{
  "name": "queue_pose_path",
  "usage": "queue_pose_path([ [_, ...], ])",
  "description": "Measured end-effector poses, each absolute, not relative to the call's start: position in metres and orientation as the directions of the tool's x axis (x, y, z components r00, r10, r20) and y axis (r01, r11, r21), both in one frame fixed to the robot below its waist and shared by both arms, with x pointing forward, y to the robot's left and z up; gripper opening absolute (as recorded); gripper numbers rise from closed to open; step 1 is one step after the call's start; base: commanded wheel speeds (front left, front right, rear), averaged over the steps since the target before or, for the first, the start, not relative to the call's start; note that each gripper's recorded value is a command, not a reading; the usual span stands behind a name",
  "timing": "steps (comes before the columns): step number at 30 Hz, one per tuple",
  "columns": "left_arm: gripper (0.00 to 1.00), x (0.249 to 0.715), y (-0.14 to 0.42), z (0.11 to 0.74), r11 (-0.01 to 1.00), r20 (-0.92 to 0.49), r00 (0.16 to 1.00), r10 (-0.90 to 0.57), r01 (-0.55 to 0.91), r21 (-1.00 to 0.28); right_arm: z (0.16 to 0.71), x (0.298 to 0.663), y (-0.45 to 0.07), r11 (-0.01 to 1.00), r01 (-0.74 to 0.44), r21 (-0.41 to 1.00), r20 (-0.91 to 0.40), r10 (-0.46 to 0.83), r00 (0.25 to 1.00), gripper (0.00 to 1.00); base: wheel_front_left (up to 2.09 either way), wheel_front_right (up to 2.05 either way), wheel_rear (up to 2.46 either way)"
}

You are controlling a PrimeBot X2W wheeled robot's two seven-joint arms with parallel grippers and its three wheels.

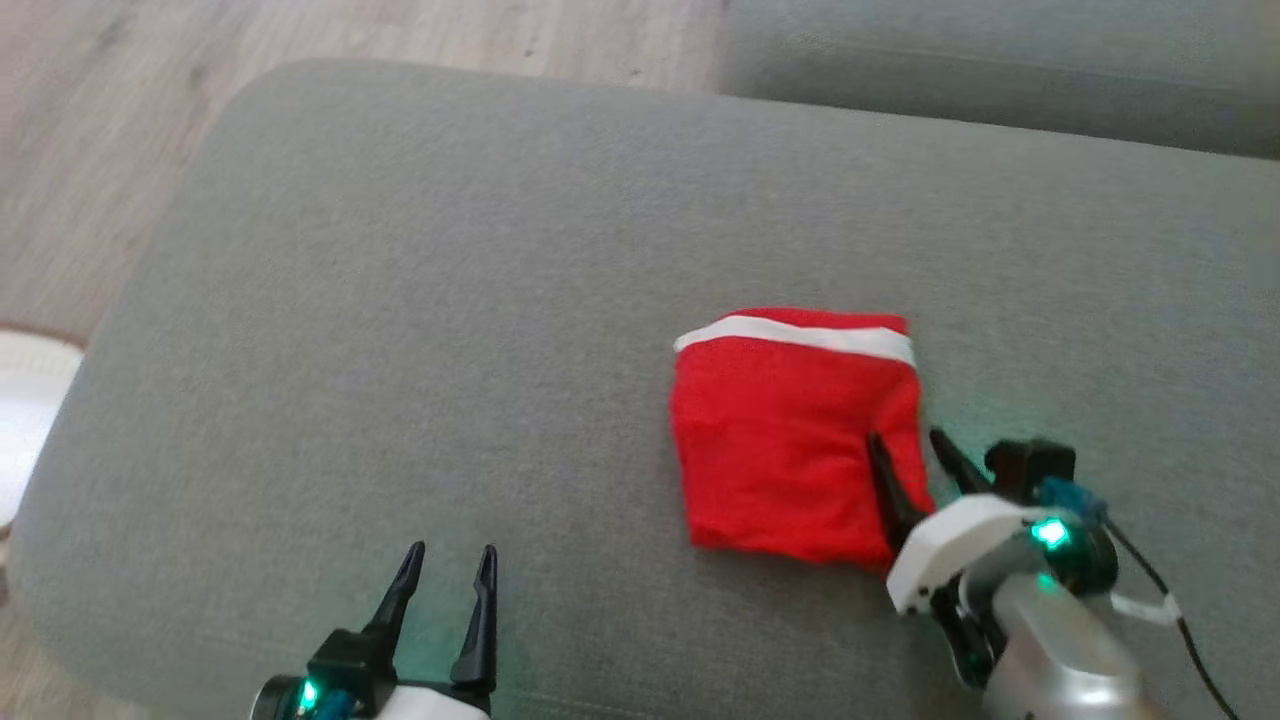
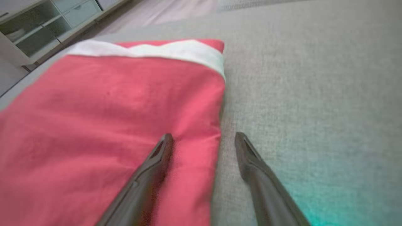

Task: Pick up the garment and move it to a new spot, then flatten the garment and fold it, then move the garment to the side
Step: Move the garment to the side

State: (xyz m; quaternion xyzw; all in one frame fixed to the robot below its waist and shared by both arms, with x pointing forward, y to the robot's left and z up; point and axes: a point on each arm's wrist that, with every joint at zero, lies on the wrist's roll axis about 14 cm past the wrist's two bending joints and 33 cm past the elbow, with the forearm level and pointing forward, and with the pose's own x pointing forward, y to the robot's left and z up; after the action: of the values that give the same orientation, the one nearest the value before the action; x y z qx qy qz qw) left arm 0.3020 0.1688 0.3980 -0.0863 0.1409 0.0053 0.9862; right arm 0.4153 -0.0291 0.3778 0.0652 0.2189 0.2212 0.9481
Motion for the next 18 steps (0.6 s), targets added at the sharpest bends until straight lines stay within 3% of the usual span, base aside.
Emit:
queue_pose_path([
  [3, 1.0, 0.297, 0.175, 0.393, 0.984, -0.298, 0.955, 0.007, -0.06, -0.169, 0.361, 0.41, -0.021, 0.885, -0.4, 0.237, -0.432, 0.465, 0.772, 1.0, 0.0, 0.0, 0.0],
  [5, 1.0, 0.298, 0.176, 0.391, 0.984, -0.306, 0.952, 0.01, -0.064, -0.168, 0.362, 0.416, -0.019, 0.882, -0.407, 0.238, -0.429, 0.472, 0.77, 0.0, 0.0, 0.0, 0.0],
  [13, 1.0, 0.321, 0.152, 0.396, 0.984, -0.282, 0.956, -0.085, 0.035, -0.178, 0.384, 0.429, -0.049, 0.914, -0.331, 0.235, -0.363, 0.399, 0.842, 0.0, 0.0, 0.0, 0.0],
  [18, 1.0, 0.355, 0.105, 0.408, 0.961, -0.229, 0.942, -0.247, 0.208, -0.185, 0.412, 0.431, -0.103, 0.953, -0.227, 0.202, -0.279, 0.278, 0.919, 0.0, 0.0, 0.0, 0.0],
])
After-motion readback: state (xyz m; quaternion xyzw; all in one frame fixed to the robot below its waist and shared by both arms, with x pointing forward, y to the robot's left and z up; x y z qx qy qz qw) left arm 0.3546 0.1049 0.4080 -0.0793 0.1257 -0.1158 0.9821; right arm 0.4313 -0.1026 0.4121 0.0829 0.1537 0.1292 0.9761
